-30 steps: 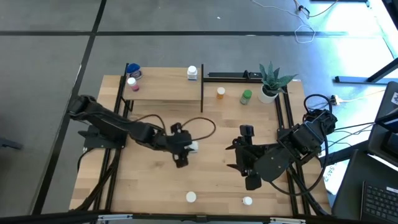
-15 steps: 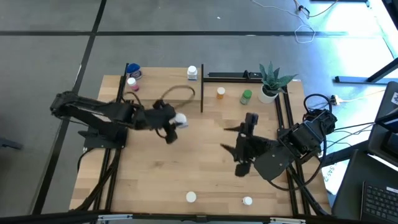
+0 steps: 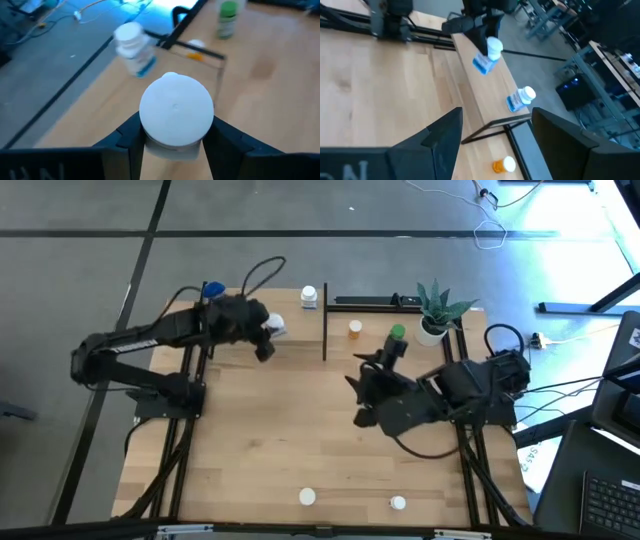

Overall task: Pick and place medicine bottles onto shelf by color
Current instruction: Put the white pill bottle on the shelf

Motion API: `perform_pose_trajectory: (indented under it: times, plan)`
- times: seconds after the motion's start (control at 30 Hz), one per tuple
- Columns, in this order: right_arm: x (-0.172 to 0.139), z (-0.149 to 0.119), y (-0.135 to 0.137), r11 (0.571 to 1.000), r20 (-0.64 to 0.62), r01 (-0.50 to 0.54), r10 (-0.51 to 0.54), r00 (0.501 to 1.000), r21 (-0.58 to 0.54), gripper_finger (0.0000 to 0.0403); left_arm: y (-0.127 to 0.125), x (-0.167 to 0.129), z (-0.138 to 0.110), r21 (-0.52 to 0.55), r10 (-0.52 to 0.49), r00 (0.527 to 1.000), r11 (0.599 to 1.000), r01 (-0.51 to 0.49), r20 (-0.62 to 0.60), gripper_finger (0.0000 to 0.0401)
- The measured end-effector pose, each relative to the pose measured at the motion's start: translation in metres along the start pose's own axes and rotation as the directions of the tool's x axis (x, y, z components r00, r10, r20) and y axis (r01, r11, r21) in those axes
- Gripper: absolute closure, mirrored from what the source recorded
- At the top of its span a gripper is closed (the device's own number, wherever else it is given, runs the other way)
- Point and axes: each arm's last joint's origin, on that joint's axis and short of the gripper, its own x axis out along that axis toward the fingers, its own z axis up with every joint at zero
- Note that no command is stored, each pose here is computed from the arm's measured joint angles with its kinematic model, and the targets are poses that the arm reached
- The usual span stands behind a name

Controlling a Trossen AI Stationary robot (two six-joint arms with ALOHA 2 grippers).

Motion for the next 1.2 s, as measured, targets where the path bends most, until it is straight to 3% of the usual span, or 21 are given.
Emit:
perform_pose_trajectory:
  times: [0.13, 0.23, 0.4, 0.7, 1.0, 1.2]
  plan:
    - [0.01, 0.0, -0.005, 1.0, -0.021, 0.026, -0.026, 0.999, 0.013, 0.0163, 0.026, 0.011, -0.001, 0.011, 0.041, 0.999, 0.999, -0.04, -0.028, 0.025]
    - [0.015, 0.0, -0.009, 0.998, -0.03, 0.043, -0.041, 0.999, 0.042, 0.0163, 0.042, 0.016, -0.003, -0.014, 0.021, 0.999, 1.0, -0.022, -0.045, 0.025]
    - [0.022, 0.0, -0.015, 0.996, -0.044, 0.064, -0.061, 0.997, 0.059, 0.0163, 0.059, 0.018, -0.009, 0.032, -0.038, 0.996, 0.999, 0.041, -0.082, 0.025]
    - [0.027, 0.001, -0.02, 0.995, -0.052, 0.073, -0.07, 0.996, 0.071, 0.0163, 0.065, 0.016, -0.025, 0.04, -0.05, 0.971, 0.997, 0.061, -0.233, 0.025]
    - [0.04, 0.0, -0.032, 0.989, -0.079, 0.119, -0.112, 0.991, 0.088, 0.0163, 0.067, 0.024, -0.013, 0.087, -0.041, 0.993, 0.995, 0.051, -0.114, 0.025]
    - [0.049, 0.0, -0.041, 0.983, -0.1, 0.151, -0.14, 0.985, 0.103, 0.0163, 0.076, 0.039, -0.019, 0.147, -0.026, 0.983, 0.988, 0.053, -0.18, 0.025]
